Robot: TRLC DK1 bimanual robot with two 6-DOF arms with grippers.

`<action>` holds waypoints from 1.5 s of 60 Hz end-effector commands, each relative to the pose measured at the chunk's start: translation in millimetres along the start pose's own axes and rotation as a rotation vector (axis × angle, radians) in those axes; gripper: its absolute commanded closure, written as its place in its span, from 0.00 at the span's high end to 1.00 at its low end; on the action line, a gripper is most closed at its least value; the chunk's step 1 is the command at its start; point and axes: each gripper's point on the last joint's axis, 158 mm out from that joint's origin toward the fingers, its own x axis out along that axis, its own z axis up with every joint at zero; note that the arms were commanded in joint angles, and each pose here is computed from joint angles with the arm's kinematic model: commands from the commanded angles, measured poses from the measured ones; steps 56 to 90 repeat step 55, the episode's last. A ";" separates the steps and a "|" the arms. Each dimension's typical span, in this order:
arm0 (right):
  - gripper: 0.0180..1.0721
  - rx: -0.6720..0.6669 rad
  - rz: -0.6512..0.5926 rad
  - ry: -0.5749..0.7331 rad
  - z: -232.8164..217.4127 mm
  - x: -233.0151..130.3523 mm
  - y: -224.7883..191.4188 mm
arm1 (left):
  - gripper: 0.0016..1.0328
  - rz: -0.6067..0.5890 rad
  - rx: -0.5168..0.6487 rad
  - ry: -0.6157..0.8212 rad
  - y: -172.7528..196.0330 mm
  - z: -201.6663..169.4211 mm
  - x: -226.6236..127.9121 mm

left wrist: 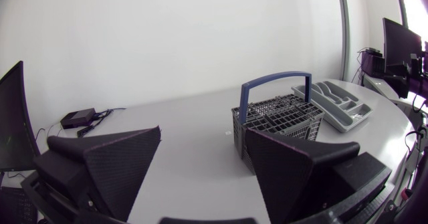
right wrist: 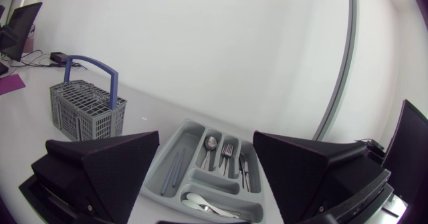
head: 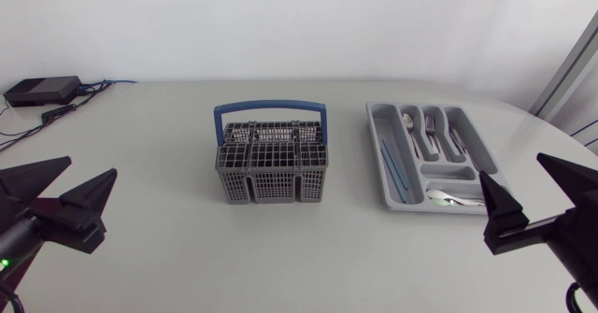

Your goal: Unload the cutlery basket into the drawer organizer.

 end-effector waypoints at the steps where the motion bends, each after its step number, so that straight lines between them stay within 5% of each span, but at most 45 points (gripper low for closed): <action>1: 0.96 0.066 -0.010 0.000 -9.3 1.6 1.5 | 0.96 0.025 -0.040 -0.010 4.1 -10.8 3.0; 36: 0.96 0.298 -0.093 -0.001 -49.7 5.5 -0.7 | 0.96 0.159 -0.150 -0.144 27.1 -53.2 14.2; 90: 0.96 0.298 -0.093 -0.001 -49.7 5.5 -0.7 | 0.96 0.159 -0.150 -0.144 27.1 -53.2 14.2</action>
